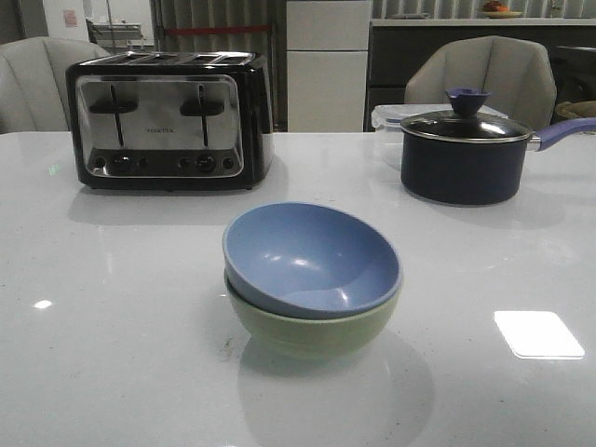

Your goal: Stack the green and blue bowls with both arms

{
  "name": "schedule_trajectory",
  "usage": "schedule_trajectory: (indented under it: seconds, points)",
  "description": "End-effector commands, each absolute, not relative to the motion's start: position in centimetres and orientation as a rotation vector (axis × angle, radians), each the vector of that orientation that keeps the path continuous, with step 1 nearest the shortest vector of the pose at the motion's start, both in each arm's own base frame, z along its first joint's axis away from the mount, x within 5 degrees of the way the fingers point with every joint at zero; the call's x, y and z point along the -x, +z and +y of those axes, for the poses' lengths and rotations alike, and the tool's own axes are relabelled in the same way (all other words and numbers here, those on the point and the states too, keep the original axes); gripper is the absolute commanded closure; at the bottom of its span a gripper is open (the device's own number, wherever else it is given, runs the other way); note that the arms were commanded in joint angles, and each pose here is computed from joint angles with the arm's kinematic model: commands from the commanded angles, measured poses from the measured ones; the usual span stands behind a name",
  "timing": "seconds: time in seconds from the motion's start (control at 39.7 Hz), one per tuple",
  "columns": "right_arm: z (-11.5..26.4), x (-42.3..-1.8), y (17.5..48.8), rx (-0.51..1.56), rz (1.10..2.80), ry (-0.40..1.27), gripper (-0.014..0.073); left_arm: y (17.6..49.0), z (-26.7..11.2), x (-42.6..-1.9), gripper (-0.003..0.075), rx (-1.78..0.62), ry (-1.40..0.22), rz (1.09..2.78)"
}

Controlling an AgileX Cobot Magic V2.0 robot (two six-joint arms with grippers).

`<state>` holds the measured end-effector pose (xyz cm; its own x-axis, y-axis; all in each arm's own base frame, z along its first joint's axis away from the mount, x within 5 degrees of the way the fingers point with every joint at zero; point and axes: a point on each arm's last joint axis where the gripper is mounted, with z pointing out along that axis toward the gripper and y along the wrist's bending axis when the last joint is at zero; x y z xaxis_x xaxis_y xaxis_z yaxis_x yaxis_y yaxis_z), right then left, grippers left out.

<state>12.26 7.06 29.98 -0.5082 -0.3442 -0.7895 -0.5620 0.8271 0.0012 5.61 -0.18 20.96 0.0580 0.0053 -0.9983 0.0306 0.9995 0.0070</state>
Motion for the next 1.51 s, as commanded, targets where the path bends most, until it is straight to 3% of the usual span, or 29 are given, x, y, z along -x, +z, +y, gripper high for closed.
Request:
schedule_trajectory:
  seconds: [0.0, 1.08, 1.26, 1.49]
  points:
    - [7.1, -12.5, 31.4, 0.632, 2.064, 0.33, 0.0538, 21.8, -0.3, -5.3, 0.0627, -0.036, -0.045, 1.397]
    - [7.0, -12.3, 31.5, 0.628, 2.056, 0.33, 0.0538, 21.8, -0.4, -5.3, 0.0627, -0.047, -0.058, 1.4]
    - [4.6, -11.3, 31.3, 0.448, 1.986, 0.261, 0.0538, 21.8, -0.4, -5.3, 0.0627, -0.047, -0.058, 1.4]
    - [1.2, -8.4, 28.7, 0.147, 1.693, 0.07, 0.0538, 21.8, -0.4, -5.3, 0.0627, -0.047, -0.058, 1.4]
